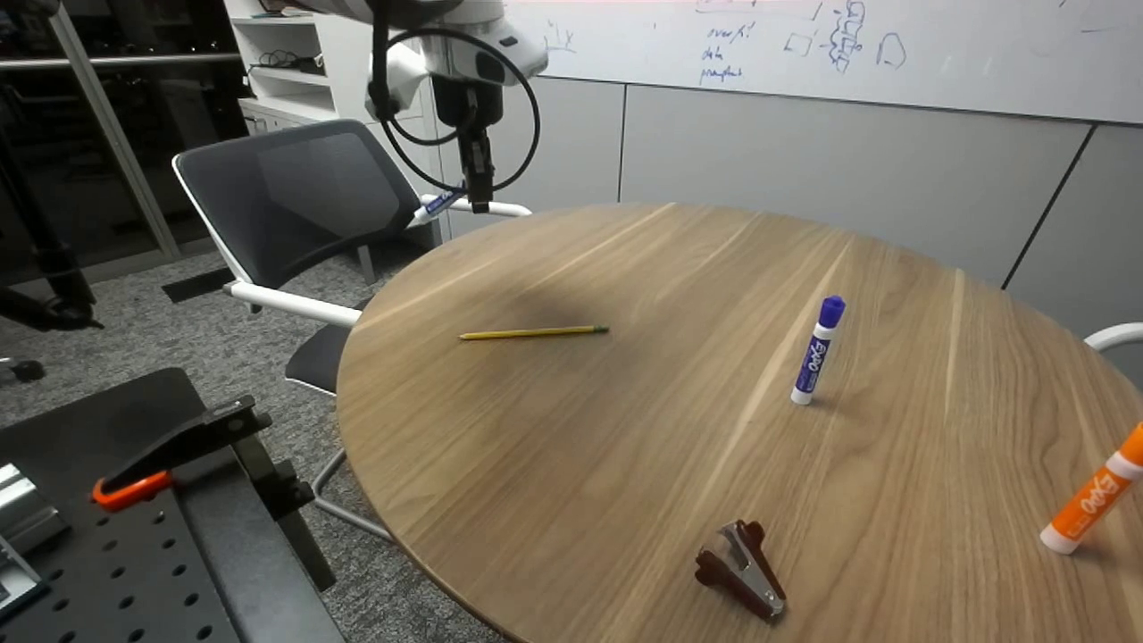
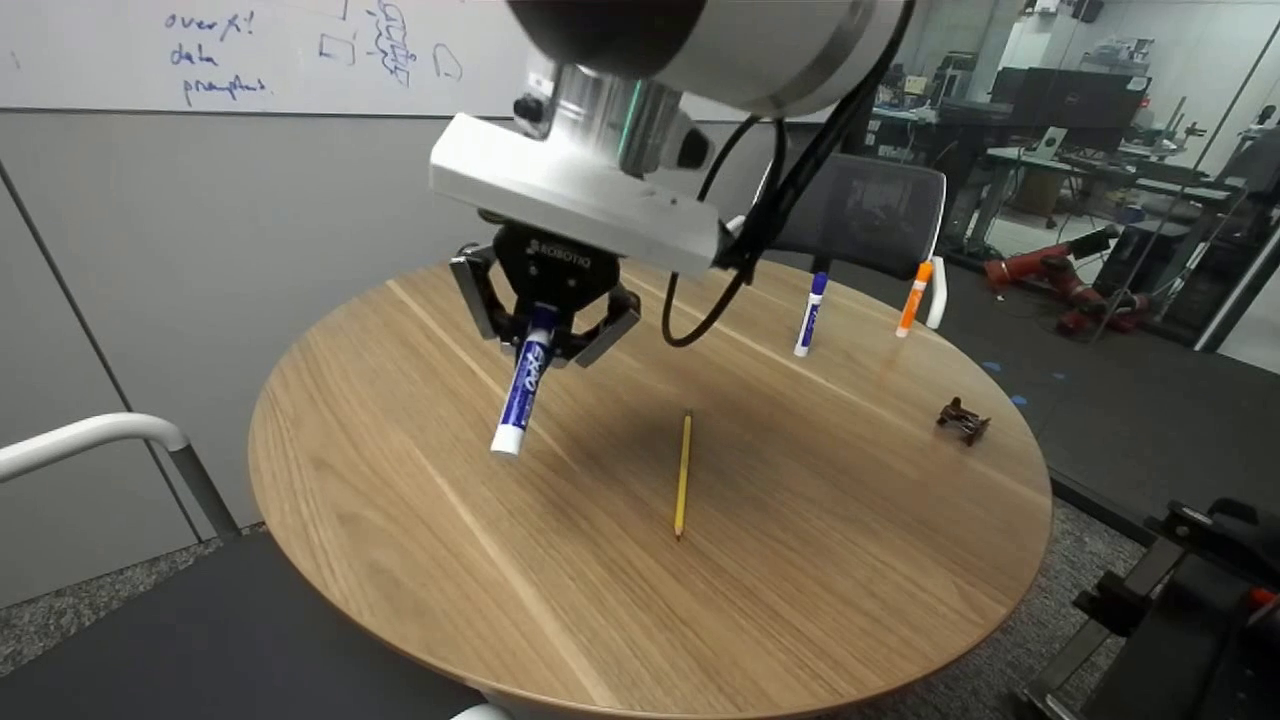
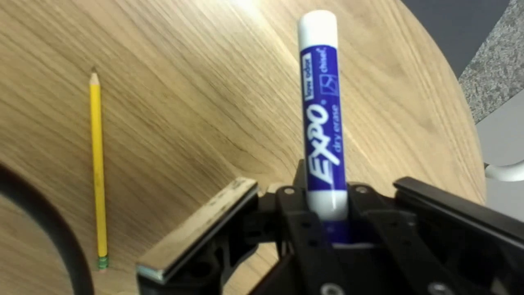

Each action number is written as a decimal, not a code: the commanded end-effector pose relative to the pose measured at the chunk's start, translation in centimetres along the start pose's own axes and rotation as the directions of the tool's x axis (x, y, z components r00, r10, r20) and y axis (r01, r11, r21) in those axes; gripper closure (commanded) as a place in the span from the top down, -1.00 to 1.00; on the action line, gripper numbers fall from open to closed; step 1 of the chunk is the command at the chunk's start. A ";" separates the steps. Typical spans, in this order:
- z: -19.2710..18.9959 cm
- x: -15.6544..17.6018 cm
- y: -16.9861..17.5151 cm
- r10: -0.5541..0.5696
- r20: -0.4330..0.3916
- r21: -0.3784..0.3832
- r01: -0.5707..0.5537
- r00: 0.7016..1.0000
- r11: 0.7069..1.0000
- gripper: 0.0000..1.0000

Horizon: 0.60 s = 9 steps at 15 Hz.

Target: Pick up the marker and put it on the left side of the table

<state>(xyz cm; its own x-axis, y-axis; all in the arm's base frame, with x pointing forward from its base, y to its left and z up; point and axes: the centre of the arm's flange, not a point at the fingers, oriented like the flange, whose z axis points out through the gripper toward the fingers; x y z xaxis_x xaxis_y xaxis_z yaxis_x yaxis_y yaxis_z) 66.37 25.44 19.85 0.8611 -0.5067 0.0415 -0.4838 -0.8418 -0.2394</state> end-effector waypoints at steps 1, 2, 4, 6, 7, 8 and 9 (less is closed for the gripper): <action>6.1 4.1 -2.9 0.048 -0.043 -0.029 -0.050 0.998 0.998 -0.96; 7.7 4.7 -2.9 0.057 -0.050 -0.041 -0.059 0.997 0.997 -0.96; 9.8 5.3 -2.7 0.066 -0.060 -0.059 -0.070 0.996 0.996 -0.96; 10.9 5.4 -2.6 0.068 -0.070 -0.071 -0.073 0.995 0.995 -0.96; 11.3 5.4 -2.7 0.069 -0.074 -0.076 -0.075 0.995 0.994 -0.96; 11.4 5.4 -2.9 0.070 -0.077 -0.079 -0.076 0.995 0.994 -0.96; 11.3 5.4 -3.1 0.069 -0.083 -0.082 -0.076 0.994 0.994 -0.96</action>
<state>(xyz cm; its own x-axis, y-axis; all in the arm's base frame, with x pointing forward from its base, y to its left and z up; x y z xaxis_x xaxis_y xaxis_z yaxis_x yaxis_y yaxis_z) 71.62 25.56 9.77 0.8200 -0.5666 0.0817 -0.5472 -0.8177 -0.1787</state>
